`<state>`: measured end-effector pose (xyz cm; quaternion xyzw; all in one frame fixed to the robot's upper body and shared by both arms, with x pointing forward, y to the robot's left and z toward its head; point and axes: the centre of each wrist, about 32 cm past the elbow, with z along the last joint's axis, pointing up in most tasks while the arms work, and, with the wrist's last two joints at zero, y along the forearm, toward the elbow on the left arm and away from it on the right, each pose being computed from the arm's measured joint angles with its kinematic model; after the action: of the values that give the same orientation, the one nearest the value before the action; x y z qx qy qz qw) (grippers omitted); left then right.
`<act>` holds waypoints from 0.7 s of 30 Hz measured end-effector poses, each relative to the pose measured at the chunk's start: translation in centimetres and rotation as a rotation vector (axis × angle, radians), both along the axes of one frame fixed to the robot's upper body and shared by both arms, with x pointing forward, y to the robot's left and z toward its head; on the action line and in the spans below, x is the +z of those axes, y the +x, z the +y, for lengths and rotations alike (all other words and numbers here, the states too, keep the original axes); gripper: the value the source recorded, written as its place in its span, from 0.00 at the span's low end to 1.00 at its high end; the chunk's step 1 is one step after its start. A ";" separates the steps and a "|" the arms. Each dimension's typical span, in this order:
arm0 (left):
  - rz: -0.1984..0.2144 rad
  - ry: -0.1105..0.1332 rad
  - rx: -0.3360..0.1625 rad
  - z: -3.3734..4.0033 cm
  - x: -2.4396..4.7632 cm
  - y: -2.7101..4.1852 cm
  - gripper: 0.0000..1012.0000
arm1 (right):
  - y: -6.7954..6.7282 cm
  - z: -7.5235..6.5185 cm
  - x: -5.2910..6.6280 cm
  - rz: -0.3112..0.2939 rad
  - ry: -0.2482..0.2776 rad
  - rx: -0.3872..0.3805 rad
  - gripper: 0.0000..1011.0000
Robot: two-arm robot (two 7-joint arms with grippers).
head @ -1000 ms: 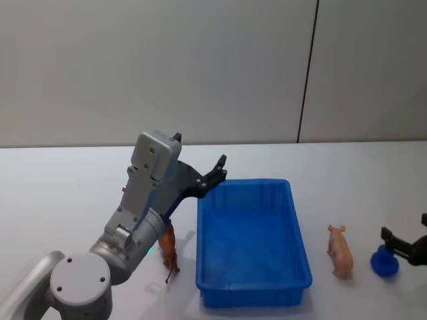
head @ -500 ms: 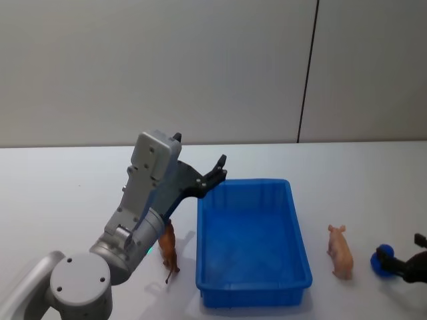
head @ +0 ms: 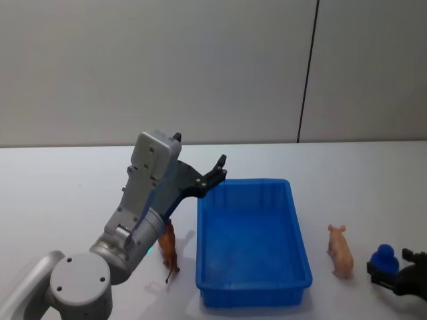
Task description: Pick up the two dolls from the table and place them into the box.
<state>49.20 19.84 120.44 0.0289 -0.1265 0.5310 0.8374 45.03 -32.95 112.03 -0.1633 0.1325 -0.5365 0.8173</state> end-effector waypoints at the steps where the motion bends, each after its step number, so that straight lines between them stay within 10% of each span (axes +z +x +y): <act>1: 0.000 0.000 0.000 0.00 0.00 0.00 0.99 | 0.0 0.0 -0.1 0.002 0.000 0.000 0.97; 21: 0.000 0.000 0.000 0.00 0.00 0.00 0.99 | 0.4 0.4 -1.0 0.017 0.008 -0.018 0.48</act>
<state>49.20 19.84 120.44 0.0289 -0.1265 0.5310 0.8374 45.47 -32.55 111.02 -0.1635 0.1432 -0.5418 0.8119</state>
